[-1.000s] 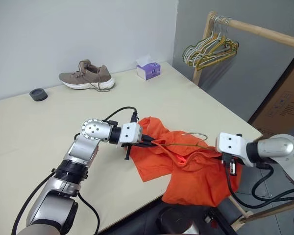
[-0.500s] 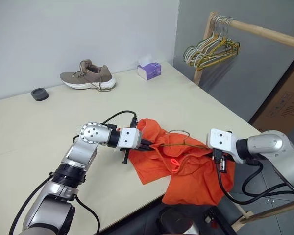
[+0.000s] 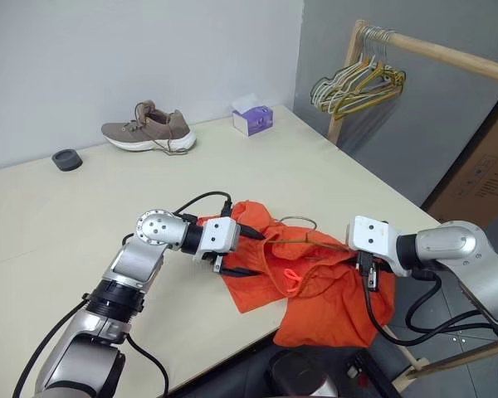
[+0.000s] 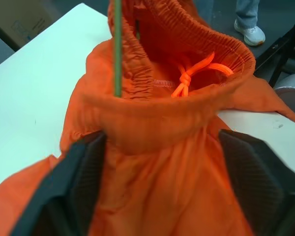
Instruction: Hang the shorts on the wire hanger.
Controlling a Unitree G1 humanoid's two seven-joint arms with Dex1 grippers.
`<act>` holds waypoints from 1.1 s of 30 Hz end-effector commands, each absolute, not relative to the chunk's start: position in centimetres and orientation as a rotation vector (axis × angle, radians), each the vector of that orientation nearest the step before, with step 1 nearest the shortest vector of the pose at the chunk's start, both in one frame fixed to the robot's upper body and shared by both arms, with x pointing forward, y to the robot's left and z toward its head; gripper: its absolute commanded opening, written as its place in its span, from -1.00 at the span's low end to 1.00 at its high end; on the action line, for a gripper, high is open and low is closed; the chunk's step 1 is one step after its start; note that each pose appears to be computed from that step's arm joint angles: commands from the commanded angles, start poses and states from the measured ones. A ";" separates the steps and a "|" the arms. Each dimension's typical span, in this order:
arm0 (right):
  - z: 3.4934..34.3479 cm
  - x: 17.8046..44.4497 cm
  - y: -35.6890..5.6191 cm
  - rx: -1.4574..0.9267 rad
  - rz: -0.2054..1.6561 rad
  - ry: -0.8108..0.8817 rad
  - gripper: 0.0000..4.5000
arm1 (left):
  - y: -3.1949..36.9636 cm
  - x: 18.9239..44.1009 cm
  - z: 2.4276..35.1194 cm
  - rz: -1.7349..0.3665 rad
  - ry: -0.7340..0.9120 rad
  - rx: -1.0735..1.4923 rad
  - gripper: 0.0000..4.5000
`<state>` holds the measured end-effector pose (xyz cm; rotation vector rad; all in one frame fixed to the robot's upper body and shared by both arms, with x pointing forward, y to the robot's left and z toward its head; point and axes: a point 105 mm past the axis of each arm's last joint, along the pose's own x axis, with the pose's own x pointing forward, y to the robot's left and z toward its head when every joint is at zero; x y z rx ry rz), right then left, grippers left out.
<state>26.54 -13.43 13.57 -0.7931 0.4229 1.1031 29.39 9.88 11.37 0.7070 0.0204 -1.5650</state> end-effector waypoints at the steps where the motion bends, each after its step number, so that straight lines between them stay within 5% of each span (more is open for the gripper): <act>1: 15.4 26.5 -12.6 -0.815 1.110 0.320 -1.00 | 9.9 29.7 11.7 -1.542 -0.005 0.734 0.99; 28: 16.4 26.1 -11.1 -0.849 1.173 0.242 -1.00 | 9.1 29.7 12.0 -1.558 0.025 0.606 0.99; 33: 16.7 25.9 -10.8 -0.826 1.188 0.236 -1.00 | 8.9 30.3 12.4 -1.508 -0.023 0.592 0.51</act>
